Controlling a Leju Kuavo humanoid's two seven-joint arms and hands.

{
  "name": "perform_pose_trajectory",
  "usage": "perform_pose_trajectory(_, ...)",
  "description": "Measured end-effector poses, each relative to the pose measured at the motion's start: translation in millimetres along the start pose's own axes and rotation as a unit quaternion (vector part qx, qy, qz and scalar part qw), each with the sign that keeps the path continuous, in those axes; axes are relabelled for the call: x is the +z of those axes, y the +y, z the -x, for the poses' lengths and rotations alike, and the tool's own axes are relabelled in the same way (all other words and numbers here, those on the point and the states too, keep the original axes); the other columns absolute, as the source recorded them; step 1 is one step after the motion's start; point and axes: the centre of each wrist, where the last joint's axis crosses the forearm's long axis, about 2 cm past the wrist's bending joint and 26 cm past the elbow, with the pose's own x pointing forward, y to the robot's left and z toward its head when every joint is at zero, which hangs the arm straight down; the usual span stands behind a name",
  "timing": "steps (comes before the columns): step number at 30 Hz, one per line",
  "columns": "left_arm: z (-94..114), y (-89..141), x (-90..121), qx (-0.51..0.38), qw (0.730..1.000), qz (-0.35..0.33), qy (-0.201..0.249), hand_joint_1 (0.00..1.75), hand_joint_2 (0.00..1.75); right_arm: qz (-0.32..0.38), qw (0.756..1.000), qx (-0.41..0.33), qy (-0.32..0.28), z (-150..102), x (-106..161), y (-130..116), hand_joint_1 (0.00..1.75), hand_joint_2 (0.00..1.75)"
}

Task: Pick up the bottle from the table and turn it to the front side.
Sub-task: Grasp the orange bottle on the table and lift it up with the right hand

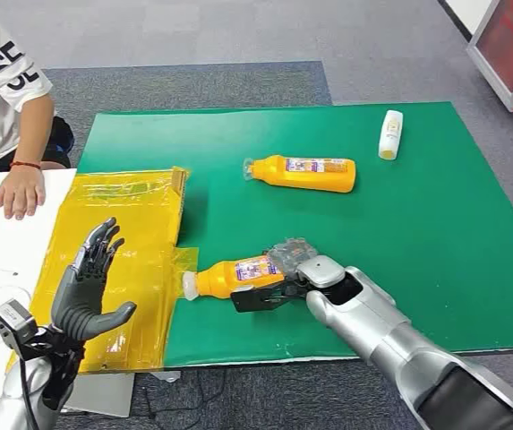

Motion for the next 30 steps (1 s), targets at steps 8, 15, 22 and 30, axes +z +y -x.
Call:
perform_pose_trajectory(8,-1.5,5.5,-12.6,-0.003,1.000,0.011,-0.017,0.00,1.75,-0.010,0.992,-0.106,-0.064,24.5,5.0,-1.4,1.75,1.75)
perform_pose_trajectory(15,1.3,7.0,-16.2,0.003,0.999,0.022,-0.026,0.00,1.75,0.009,0.971,-0.215,-0.107,61.2,18.4,2.1,1.75,1.75)
perform_pose_trajectory(22,5.3,6.4,-15.2,0.007,0.999,0.025,-0.024,0.00,1.75,0.058,0.927,-0.346,-0.134,97.6,38.4,22.7,1.75,1.75)
perform_pose_trajectory(30,8.6,3.6,-14.4,0.013,0.999,0.030,-0.021,0.00,1.75,0.107,0.863,-0.470,-0.154,114.3,55.6,48.7,1.75,1.75)
